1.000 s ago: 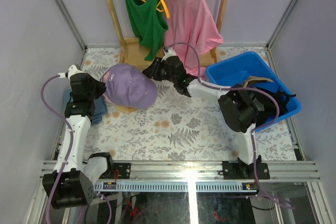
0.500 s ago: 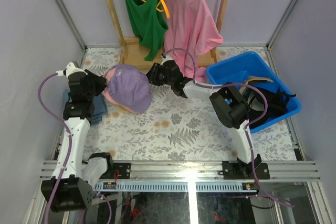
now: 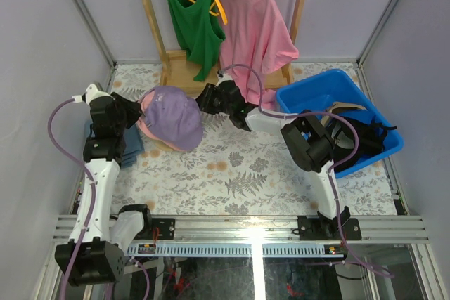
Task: Stack the hats
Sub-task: Stack the hat on the hat, then pick up the hat from the bin.
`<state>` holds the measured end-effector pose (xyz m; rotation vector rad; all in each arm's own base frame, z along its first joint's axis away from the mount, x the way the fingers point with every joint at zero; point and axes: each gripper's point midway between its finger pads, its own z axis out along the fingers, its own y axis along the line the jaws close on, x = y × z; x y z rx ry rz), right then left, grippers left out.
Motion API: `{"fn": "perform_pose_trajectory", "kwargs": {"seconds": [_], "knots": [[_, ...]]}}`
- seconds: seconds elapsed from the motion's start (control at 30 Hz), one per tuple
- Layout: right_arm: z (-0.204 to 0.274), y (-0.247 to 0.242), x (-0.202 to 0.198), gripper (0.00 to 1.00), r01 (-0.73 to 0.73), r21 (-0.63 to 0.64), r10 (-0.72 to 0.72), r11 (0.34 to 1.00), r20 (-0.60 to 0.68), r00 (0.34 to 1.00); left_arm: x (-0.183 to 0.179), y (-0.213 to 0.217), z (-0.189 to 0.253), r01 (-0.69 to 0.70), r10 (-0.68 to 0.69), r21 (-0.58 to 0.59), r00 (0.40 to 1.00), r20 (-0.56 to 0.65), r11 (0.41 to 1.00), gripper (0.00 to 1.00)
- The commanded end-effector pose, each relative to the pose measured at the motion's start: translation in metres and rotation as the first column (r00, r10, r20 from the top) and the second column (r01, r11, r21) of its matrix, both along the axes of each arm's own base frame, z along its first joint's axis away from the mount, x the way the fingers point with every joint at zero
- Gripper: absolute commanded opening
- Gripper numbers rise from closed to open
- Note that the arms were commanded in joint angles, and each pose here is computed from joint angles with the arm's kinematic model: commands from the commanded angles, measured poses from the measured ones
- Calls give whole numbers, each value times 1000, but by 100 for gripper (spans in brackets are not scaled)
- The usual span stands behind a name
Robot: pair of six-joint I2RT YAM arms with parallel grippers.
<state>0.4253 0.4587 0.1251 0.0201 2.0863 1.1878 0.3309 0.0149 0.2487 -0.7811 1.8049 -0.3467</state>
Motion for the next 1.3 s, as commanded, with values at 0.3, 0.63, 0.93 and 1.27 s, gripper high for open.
{"fn": "perform_pose_trajectory", "kwargs": {"seconds": [0.3, 0.63, 0.93, 1.27], "knots": [[69, -32, 20, 44, 105, 41, -110, 994, 145, 983, -4, 7, 32, -47, 46, 10, 996, 74, 999, 46], [57, -67, -3, 45, 149, -60, -137, 987, 176, 975, -14, 8, 56, -60, 57, 15, 989, 135, 998, 57], [56, -107, -49, 46, 206, -277, -132, 939, 264, 956, -26, -9, 83, 27, -30, 16, 978, 205, 1000, 59], [111, -206, -94, 49, 424, -358, -287, 832, 377, 881, -24, -80, 103, 252, -259, 60, 937, 234, 966, 59]]}}
